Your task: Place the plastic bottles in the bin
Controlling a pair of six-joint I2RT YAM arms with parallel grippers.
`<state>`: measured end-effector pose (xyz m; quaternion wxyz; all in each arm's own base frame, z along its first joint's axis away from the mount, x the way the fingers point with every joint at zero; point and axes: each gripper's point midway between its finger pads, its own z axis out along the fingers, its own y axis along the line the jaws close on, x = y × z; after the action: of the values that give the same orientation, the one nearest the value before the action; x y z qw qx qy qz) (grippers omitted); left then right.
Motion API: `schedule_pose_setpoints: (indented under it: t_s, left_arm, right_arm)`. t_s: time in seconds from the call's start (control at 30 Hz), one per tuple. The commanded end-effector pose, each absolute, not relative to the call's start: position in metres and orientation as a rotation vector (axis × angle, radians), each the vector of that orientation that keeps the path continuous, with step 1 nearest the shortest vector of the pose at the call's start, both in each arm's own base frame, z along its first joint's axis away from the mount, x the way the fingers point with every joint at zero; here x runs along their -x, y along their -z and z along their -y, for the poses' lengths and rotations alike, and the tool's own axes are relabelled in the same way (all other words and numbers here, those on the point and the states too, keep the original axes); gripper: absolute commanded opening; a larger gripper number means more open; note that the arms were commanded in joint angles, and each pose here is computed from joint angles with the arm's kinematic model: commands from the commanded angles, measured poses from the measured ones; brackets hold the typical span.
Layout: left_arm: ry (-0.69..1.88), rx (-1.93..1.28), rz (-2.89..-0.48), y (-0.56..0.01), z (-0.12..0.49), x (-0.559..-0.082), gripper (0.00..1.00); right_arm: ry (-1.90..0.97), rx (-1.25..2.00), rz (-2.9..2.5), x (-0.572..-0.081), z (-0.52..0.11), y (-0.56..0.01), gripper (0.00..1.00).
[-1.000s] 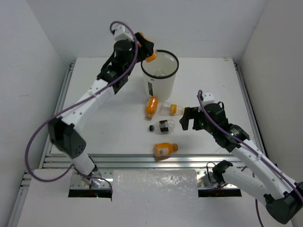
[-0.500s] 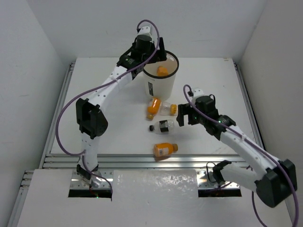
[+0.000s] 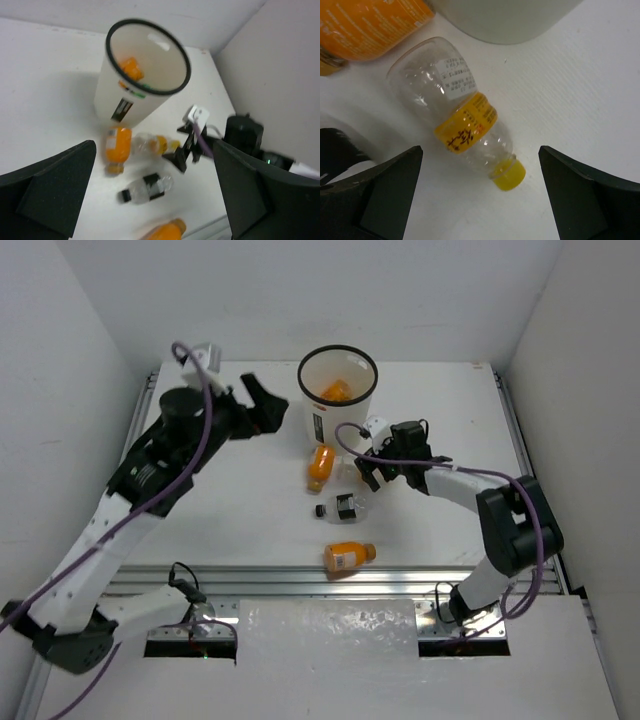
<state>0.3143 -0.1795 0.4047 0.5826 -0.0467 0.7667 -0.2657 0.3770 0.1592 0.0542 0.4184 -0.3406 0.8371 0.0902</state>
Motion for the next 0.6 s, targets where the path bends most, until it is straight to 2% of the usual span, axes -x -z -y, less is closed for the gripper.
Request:
schedule_pose_setpoints:
  t_s: [0.0,0.07,0.17,0.3,0.33,0.37,0.4,0.43,0.47,0.57]
  left_arm:
    - [0.59,0.093,-1.882,-0.356,0.165,-0.285,1.0]
    - [0.548,0.068,-1.913,-0.338,0.148,-0.263,1.0]
    - [0.481,0.075,-1.94,-0.315,0.126,-0.242,1.0]
    - [0.422,0.087,-1.944,-0.302,0.106,-0.225,1.0]
    - [0.413,0.085,-1.95,-0.299,0.104,-0.224,1.0]
    - [0.404,0.084,-1.95,-0.297,0.102,-0.222,1.0]
    - [0.401,0.087,-1.948,-0.297,0.101,-0.222,1.0]
    - [0.396,0.082,-1.953,-0.294,0.101,-0.222,1.0]
    - [0.388,0.088,-1.956,-0.293,0.1,-0.223,1.0]
    - [0.425,0.091,-1.969,-0.288,0.109,-0.226,1.0]
  right_arm:
    - [-0.215,1.038,-1.897,-0.412,-0.175,-0.08,0.99]
    - [-0.175,1.051,-1.917,-0.422,-0.172,-0.068,0.99]
    - [-0.154,1.077,-1.973,-0.426,-0.165,-0.044,0.92]
    - [-0.193,1.05,-2.021,-0.417,-0.15,-0.026,0.7]
    - [-0.217,1.044,-2.032,-0.408,-0.148,-0.02,0.68]
    - [-0.221,1.015,-2.032,-0.405,-0.142,-0.021,0.62]
    - [-0.228,1.001,-2.015,-0.407,-0.142,-0.027,0.62]
    - [-0.218,0.984,-2.028,-0.403,-0.138,-0.025,0.51]
    - [-0.203,0.953,-2.034,-0.404,-0.134,-0.031,0.44]
    - [-0.073,0.782,-2.058,-0.411,-0.111,-0.057,0.3]
